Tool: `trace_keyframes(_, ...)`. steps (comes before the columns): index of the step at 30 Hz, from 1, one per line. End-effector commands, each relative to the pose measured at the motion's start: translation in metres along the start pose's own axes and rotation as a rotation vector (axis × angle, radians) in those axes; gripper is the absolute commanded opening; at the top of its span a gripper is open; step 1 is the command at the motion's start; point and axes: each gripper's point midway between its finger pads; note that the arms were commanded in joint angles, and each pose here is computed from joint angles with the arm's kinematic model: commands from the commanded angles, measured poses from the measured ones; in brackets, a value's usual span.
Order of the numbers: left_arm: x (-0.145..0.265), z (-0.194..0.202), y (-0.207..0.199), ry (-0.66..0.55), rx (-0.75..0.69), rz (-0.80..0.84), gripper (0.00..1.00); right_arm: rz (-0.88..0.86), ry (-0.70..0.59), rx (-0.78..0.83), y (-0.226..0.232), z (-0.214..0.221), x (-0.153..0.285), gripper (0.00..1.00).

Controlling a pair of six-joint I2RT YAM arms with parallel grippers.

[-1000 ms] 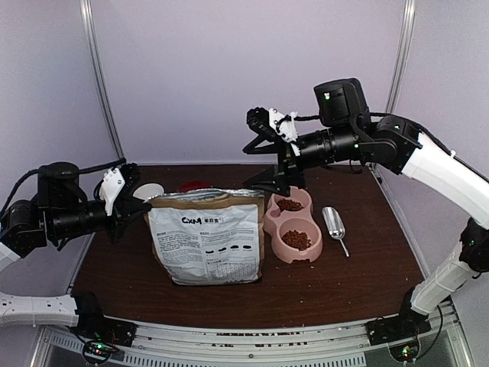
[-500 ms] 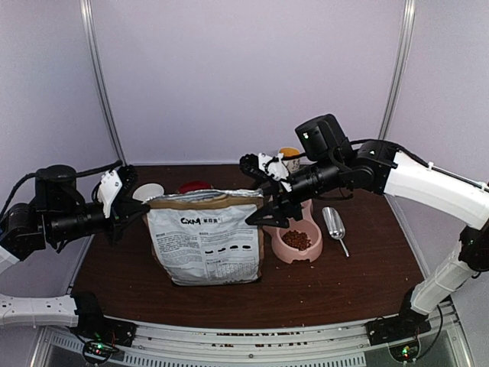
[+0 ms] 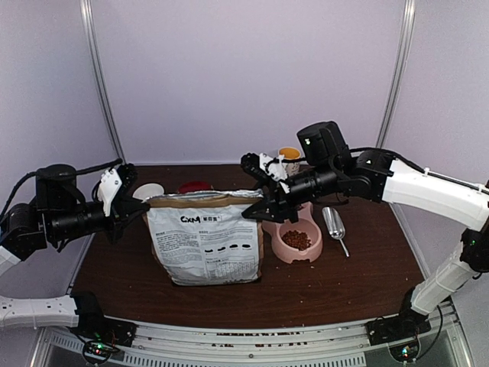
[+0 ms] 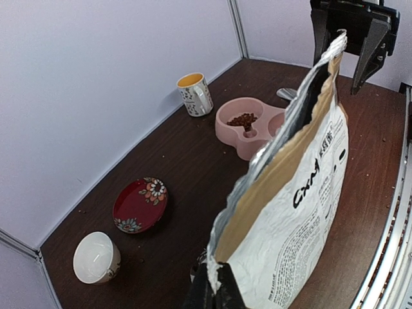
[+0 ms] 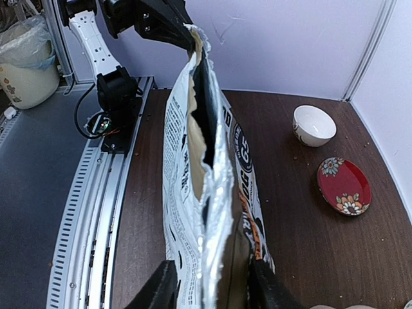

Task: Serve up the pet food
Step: Close the seal on the pet food bag with both arms.

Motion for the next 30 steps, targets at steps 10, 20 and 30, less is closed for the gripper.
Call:
trace_keyframes(10,0.014,-0.029,0.025,-0.124,0.033,-0.109,0.0,0.003,-0.028,0.013,-0.01,0.001,-0.003,0.0)
trace_keyframes(20,0.022,-0.035,0.02,-0.173,0.013,-0.079,0.0,-0.053,-0.111,-0.027,-0.006,-0.018,0.004,0.27)
trace_keyframes(30,0.018,-0.037,0.017,-0.175,0.013,-0.054,0.0,-0.081,-0.165,-0.026,0.003,-0.038,-0.021,0.37)
Point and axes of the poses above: each gripper's point midway between its finger pads, its own x axis back along the fingers, its own y axis along the line the jaws close on, z = x × y, and after that the axes turned 6 degrees about -x, right-handed
